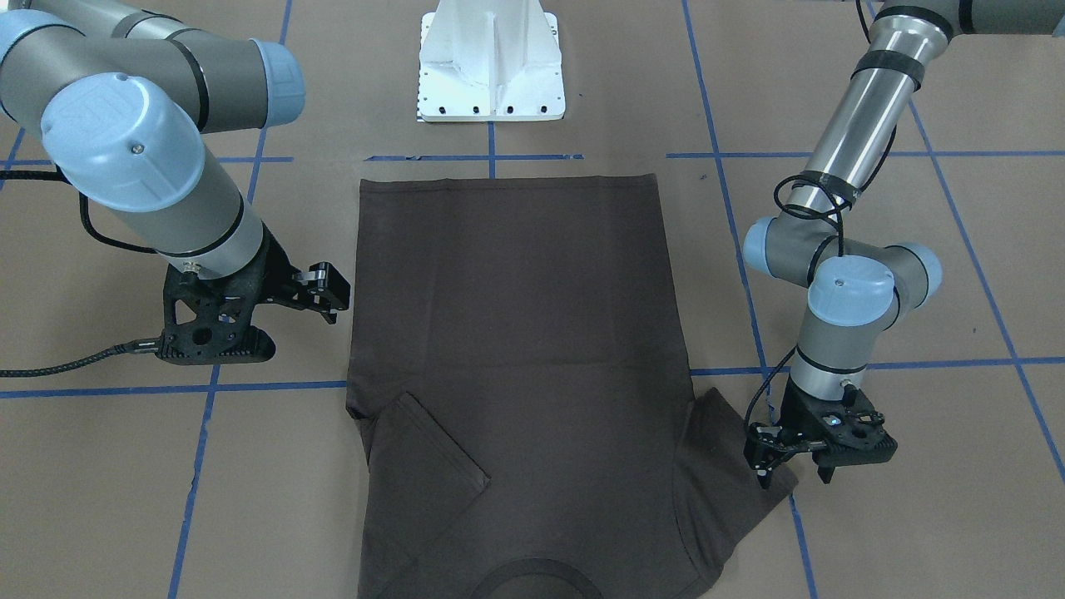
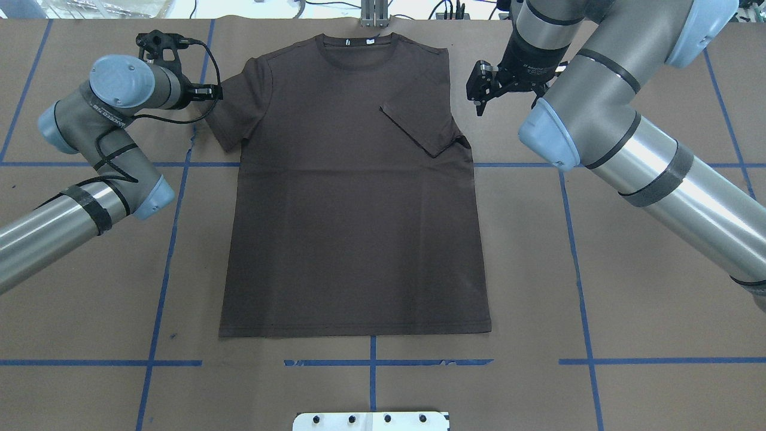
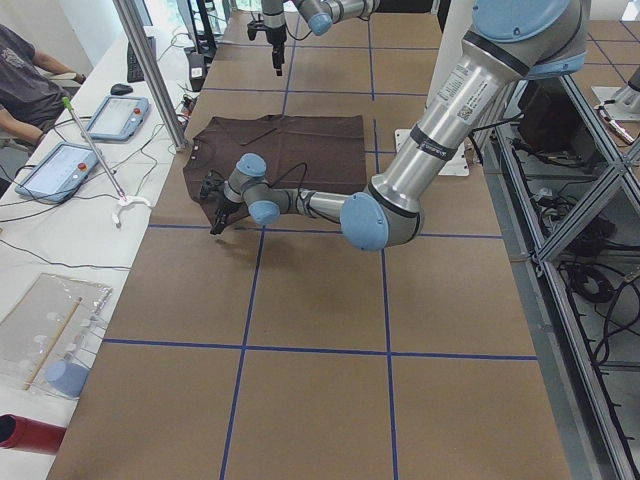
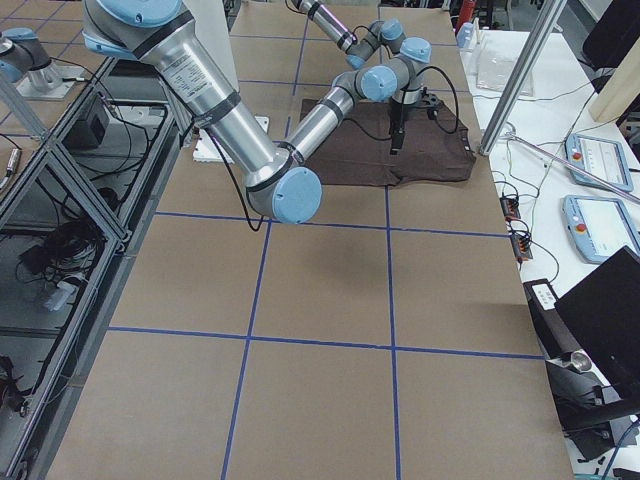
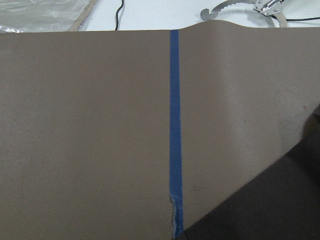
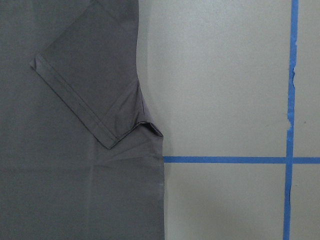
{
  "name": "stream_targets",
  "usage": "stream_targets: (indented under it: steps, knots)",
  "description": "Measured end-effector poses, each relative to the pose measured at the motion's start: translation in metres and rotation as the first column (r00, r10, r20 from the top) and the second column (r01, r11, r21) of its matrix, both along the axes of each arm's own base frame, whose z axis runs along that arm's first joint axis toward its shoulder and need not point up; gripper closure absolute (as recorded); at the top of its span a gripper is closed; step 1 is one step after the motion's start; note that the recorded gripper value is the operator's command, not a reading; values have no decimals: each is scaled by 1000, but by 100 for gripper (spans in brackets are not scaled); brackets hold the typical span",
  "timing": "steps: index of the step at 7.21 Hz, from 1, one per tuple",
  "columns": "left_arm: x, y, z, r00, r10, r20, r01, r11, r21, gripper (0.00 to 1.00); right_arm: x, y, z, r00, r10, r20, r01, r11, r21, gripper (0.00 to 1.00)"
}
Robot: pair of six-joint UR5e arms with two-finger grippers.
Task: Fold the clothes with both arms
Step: 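Release the sleeve and lift the right gripper while the left gripper approaches the other sleeve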
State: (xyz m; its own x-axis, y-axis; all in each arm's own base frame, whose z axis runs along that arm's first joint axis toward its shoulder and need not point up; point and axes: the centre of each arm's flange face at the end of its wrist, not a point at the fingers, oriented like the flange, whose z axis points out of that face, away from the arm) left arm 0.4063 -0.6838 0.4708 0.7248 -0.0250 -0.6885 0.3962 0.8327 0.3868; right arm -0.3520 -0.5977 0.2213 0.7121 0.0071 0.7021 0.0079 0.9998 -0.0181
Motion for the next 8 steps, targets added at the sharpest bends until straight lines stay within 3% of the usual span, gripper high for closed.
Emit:
stream_targets:
  steps: [2, 3, 5, 6, 8]
  knots:
    - [3, 1, 0, 1000, 5, -1, -5, 1000, -1, 17, 0, 0, 0, 1000, -2, 0, 2, 1000, 2, 0]
    - [5, 2, 1, 1000, 8, -1, -8, 1000, -4, 27, 0, 0, 0, 1000, -2, 0, 2, 1000, 2, 0]
    - [6, 3, 3, 1000, 10, 0, -10, 1000, -8, 67, 0, 0, 0, 1000, -1, 0, 1, 1000, 1, 0]
    - [6, 3, 3, 1000, 10, -1, -10, 1000, -9, 96, 0, 0, 0, 1000, 1, 1, -1, 1000, 0, 0]
    - [7, 3, 2, 1000, 14, -8, -14, 1000, -15, 100, 0, 1, -1, 1000, 4, 2, -4, 1000, -1, 0]
